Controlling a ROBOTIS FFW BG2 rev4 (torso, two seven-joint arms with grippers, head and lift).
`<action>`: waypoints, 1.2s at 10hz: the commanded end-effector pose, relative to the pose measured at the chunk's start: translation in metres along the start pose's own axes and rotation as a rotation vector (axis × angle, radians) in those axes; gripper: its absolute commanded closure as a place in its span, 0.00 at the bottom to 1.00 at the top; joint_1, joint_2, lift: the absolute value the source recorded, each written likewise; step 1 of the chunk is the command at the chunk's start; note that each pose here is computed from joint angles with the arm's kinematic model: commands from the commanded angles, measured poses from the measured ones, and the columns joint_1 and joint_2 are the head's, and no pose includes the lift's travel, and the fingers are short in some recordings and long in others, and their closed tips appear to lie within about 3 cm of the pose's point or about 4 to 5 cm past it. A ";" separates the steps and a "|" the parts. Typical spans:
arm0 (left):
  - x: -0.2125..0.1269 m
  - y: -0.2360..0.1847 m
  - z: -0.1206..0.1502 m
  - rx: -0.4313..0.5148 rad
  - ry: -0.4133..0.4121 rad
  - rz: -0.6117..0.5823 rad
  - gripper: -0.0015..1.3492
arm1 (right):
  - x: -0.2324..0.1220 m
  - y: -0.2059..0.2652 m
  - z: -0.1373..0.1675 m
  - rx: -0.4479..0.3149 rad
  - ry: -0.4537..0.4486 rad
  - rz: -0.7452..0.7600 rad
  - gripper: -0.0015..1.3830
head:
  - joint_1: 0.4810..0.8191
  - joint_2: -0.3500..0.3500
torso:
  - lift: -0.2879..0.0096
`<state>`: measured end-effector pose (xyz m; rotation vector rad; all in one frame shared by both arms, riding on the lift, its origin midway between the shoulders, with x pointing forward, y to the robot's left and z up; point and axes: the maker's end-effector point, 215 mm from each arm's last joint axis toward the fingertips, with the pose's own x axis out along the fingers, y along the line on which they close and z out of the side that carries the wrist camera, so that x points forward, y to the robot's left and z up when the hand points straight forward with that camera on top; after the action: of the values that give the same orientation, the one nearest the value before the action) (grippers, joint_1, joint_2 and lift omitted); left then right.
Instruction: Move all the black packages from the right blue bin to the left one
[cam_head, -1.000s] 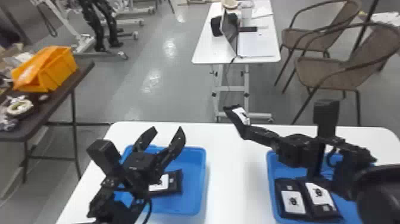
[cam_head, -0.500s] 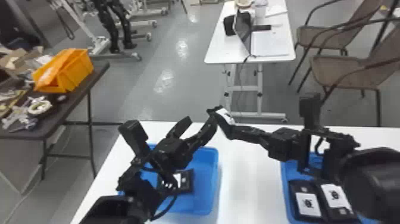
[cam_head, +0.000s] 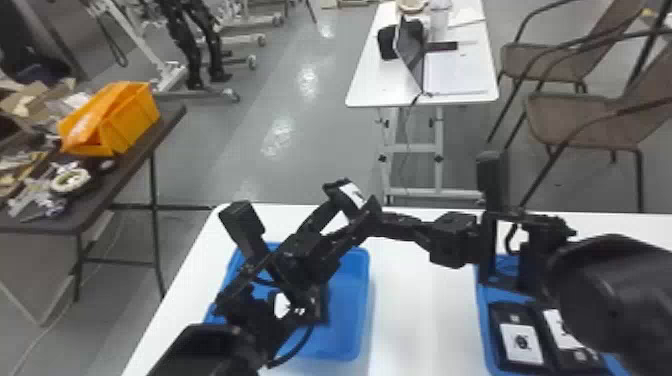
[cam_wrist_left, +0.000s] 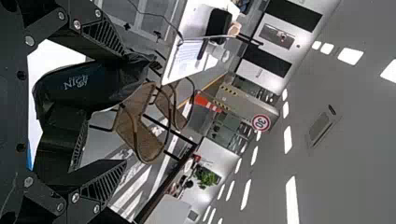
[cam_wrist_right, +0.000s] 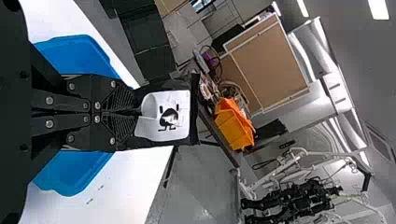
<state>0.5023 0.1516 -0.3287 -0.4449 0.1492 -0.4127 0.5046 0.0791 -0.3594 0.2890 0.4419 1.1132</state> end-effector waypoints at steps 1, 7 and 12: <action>0.001 0.001 -0.003 0.000 0.007 0.002 0.21 | 0.003 0.005 0.000 -0.005 0.007 0.014 0.88 | 0.63 0.86 | 0.83; -0.009 0.014 0.012 0.060 -0.068 0.077 0.90 | 0.003 0.005 -0.004 0.008 0.008 0.018 0.88 | 0.63 0.89 | 0.83; -0.024 0.029 0.020 0.053 -0.132 0.145 0.90 | 0.002 0.003 -0.007 0.025 -0.002 0.019 0.35 | 0.63 0.91 | 0.83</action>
<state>0.4969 0.1900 -0.3225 -0.4065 0.0469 -0.2499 0.4993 0.0826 -0.3649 0.3154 0.4559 1.1272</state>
